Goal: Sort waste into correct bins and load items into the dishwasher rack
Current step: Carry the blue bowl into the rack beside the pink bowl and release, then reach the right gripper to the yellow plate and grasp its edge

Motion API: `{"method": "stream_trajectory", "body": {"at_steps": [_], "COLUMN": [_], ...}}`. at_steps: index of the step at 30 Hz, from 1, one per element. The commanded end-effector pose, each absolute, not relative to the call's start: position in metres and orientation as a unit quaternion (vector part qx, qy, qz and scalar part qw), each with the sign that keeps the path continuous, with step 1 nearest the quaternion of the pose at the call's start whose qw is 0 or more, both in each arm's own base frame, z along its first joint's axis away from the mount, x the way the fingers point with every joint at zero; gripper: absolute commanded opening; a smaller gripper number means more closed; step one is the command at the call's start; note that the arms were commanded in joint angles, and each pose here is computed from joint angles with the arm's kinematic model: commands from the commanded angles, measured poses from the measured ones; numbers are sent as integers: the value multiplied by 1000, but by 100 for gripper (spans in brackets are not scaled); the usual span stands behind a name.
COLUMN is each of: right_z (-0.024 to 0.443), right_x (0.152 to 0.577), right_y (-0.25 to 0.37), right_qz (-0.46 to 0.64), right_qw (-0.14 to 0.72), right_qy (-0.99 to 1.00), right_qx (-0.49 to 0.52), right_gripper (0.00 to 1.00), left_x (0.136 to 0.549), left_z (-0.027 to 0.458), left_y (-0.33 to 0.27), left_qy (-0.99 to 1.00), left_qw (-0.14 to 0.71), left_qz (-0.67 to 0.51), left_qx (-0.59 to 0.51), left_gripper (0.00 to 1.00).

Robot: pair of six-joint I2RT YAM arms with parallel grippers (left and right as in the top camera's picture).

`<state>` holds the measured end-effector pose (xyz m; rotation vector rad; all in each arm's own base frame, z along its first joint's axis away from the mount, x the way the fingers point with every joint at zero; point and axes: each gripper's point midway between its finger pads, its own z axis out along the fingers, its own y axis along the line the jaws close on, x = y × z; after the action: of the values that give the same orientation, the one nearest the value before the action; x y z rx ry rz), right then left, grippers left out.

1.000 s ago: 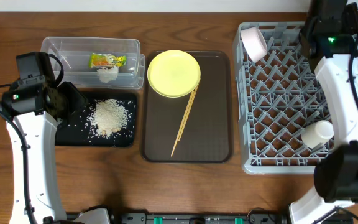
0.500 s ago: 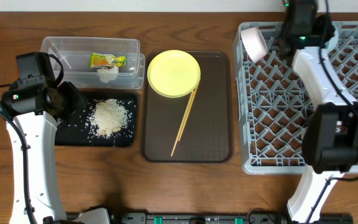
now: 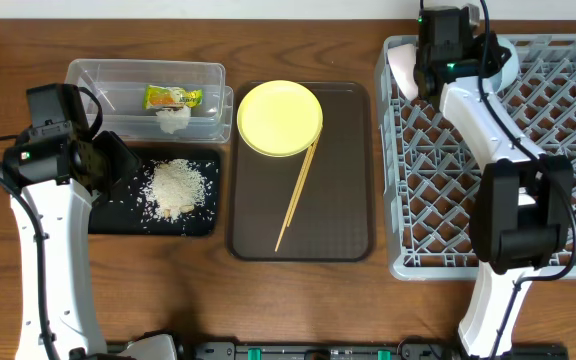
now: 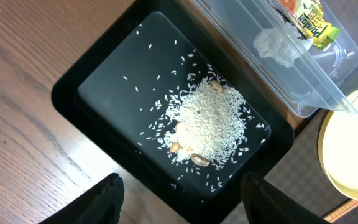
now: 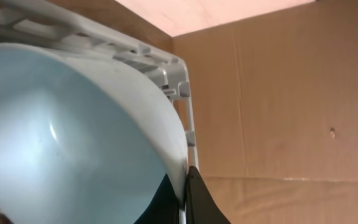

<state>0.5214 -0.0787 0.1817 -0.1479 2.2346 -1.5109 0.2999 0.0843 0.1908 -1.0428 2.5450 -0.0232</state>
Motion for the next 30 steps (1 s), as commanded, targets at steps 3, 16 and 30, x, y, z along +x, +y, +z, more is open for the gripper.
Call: {"method": "stream_trajectory", "body": {"at_steps": [3,16,30], "right_z": [143,132,226], "right_x": [509,485,480], "right_y": [-55,0,124], "right_qz": [-472,-239,127], "right_qw": [240,247,350], "right_qy": [848,939,926], "right_qx": [-3,26,-67], "right_gripper": [2,64,84], "left_x": [300,301,301], "left_z": [194,194,194], "left_y": [87,87,87], "left_qy": [904,904,904], "left_qw": [198,200,199], "left_qz": [-7,-7,-7], "left_qx": [-378,-378,-378], "left_gripper": [64,64,64]}}
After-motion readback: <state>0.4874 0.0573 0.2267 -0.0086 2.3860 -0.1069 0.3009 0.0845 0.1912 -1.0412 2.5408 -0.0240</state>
